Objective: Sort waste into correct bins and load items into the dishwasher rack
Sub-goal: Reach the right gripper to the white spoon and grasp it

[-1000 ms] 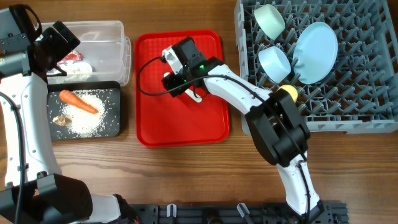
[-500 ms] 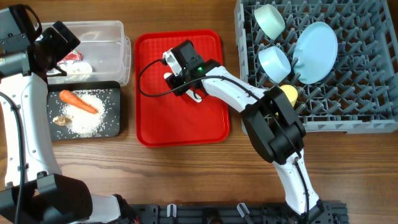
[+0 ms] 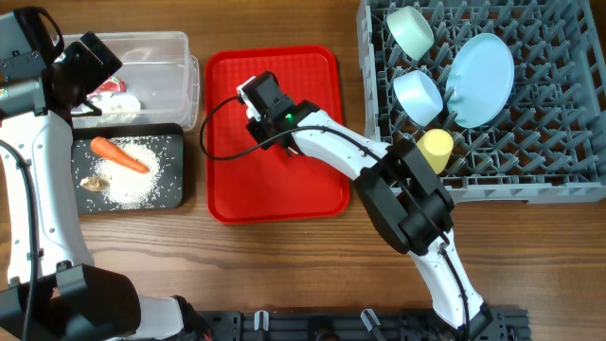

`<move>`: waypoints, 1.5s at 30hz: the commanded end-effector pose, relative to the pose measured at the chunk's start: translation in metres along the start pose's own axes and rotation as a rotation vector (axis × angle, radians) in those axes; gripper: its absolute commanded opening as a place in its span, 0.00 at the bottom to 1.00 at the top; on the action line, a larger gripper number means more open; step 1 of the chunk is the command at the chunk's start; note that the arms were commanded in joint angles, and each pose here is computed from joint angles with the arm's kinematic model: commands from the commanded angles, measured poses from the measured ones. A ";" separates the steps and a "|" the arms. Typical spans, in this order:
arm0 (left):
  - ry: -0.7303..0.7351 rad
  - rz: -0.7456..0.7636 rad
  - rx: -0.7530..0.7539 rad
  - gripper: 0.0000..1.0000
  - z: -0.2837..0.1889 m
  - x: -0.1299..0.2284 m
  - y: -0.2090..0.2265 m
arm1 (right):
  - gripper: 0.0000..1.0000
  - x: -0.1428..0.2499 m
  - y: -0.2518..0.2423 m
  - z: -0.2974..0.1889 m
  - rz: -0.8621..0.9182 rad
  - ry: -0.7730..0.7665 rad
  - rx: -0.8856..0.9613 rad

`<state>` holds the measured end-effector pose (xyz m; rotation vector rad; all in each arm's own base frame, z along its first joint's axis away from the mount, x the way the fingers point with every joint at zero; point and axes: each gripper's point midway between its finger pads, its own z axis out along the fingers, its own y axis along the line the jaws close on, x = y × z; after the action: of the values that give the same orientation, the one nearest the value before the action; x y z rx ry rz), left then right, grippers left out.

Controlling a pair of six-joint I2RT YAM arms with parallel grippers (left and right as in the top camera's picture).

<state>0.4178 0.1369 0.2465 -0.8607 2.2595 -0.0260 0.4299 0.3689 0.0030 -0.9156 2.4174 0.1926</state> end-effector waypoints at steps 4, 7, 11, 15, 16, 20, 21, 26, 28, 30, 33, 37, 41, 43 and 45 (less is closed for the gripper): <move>-0.014 -0.012 0.012 1.00 -0.007 -0.004 -0.001 | 0.07 0.054 -0.009 0.027 0.006 0.165 0.076; -0.014 -0.012 0.012 1.00 -0.007 -0.004 -0.001 | 0.04 0.053 -0.010 0.019 0.005 0.181 0.076; -0.014 -0.012 0.012 1.00 -0.007 -0.004 -0.001 | 0.04 0.056 -0.009 0.005 0.023 0.215 0.062; -0.014 -0.012 0.012 1.00 -0.007 -0.004 -0.001 | 0.04 0.043 -0.008 -0.016 0.042 0.192 0.046; -0.014 -0.012 0.012 1.00 -0.007 -0.004 -0.001 | 0.04 0.038 -0.010 -0.022 0.058 0.180 0.048; -0.014 -0.012 0.012 1.00 -0.007 -0.004 -0.001 | 0.04 0.014 -0.015 -0.056 0.094 0.118 0.009; -0.014 -0.012 0.012 1.00 -0.007 -0.004 -0.001 | 0.04 0.008 -0.018 -0.066 0.104 0.103 0.005; -0.014 -0.012 0.012 1.00 -0.007 -0.004 -0.001 | 0.04 -0.015 -0.034 -0.108 0.143 0.027 0.018; -0.014 -0.012 0.012 1.00 -0.007 -0.004 -0.001 | 0.07 -0.018 -0.037 -0.112 0.145 0.018 0.019; -0.014 -0.012 0.012 1.00 -0.007 -0.004 -0.001 | 0.27 -0.014 -0.030 -0.106 0.126 0.033 -0.022; -0.014 -0.012 0.012 1.00 -0.007 -0.004 -0.001 | 0.55 -0.010 -0.006 -0.094 0.084 0.047 -0.141; -0.014 -0.012 0.012 1.00 -0.007 -0.004 -0.001 | 0.76 -0.004 0.010 -0.065 0.048 0.053 -0.173; -0.014 -0.012 0.012 1.00 -0.007 -0.004 -0.001 | 0.82 0.011 0.033 -0.038 0.026 0.090 -0.228; -0.014 -0.012 0.012 1.00 -0.007 -0.004 -0.001 | 0.81 0.014 0.038 -0.028 0.023 0.090 -0.234; -0.014 -0.012 0.012 1.00 -0.007 -0.004 -0.001 | 0.81 0.018 0.040 -0.018 0.052 0.095 -0.233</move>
<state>0.4178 0.1369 0.2465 -0.8602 2.2597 -0.0258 0.3923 0.3758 0.0267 -0.9780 2.5174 0.4191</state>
